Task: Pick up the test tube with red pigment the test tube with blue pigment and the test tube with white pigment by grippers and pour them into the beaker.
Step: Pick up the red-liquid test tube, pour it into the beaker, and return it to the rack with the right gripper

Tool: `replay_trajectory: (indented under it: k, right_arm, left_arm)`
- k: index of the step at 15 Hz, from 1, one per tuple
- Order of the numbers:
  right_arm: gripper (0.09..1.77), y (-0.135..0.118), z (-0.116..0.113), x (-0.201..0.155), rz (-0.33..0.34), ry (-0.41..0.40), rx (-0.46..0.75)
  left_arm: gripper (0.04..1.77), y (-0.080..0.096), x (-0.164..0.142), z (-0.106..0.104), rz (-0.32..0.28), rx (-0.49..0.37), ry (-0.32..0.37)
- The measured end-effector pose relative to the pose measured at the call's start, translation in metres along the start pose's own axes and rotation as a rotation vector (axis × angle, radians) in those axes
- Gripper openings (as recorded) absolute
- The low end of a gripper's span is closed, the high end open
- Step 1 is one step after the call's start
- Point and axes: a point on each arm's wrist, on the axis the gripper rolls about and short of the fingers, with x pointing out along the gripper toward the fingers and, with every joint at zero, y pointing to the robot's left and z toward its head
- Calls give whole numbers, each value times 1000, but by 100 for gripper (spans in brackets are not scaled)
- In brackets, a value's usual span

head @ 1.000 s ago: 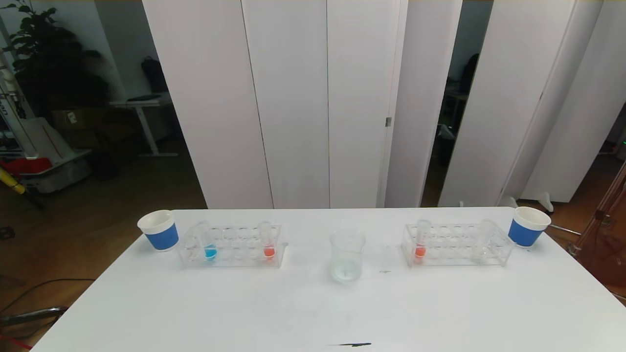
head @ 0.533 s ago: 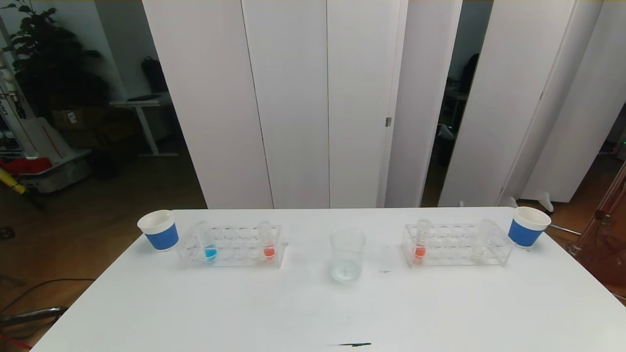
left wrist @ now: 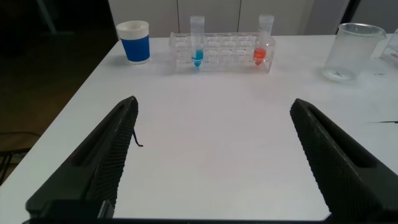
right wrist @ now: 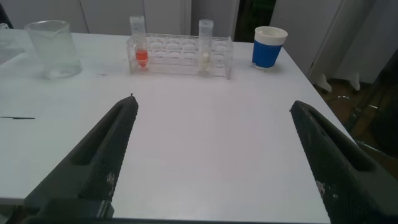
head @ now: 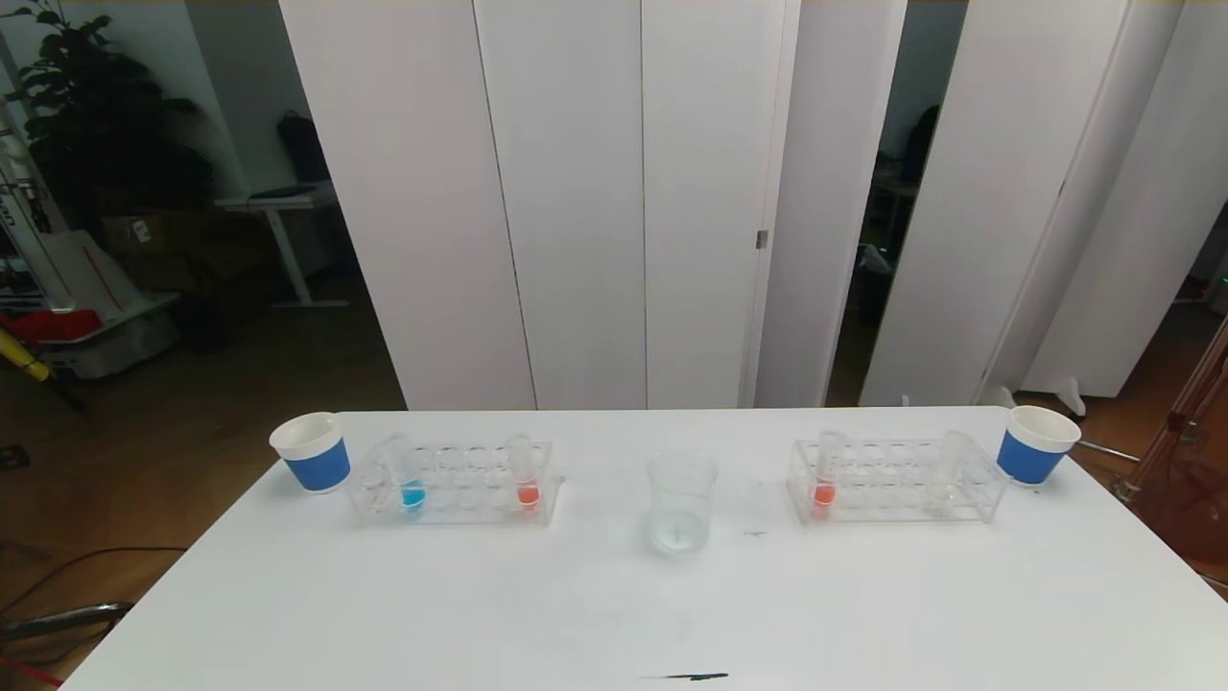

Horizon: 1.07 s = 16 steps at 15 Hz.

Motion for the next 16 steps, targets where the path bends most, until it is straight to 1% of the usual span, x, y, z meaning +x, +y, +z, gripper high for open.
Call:
replay_trajectory:
  k: [9, 13, 16]
  right_arm:
    - [175, 0, 0, 0, -1, -1, 1]
    - [175, 0, 0, 0, -5, 11, 2]
    - [175, 0, 11, -4, -6, 5, 29]
  left_arm:
    - [175, 0, 0, 0, 0, 0, 0]
    - [175, 0, 0, 0, 0, 0, 0]
    - [175, 0, 0, 0, 0, 0, 0]
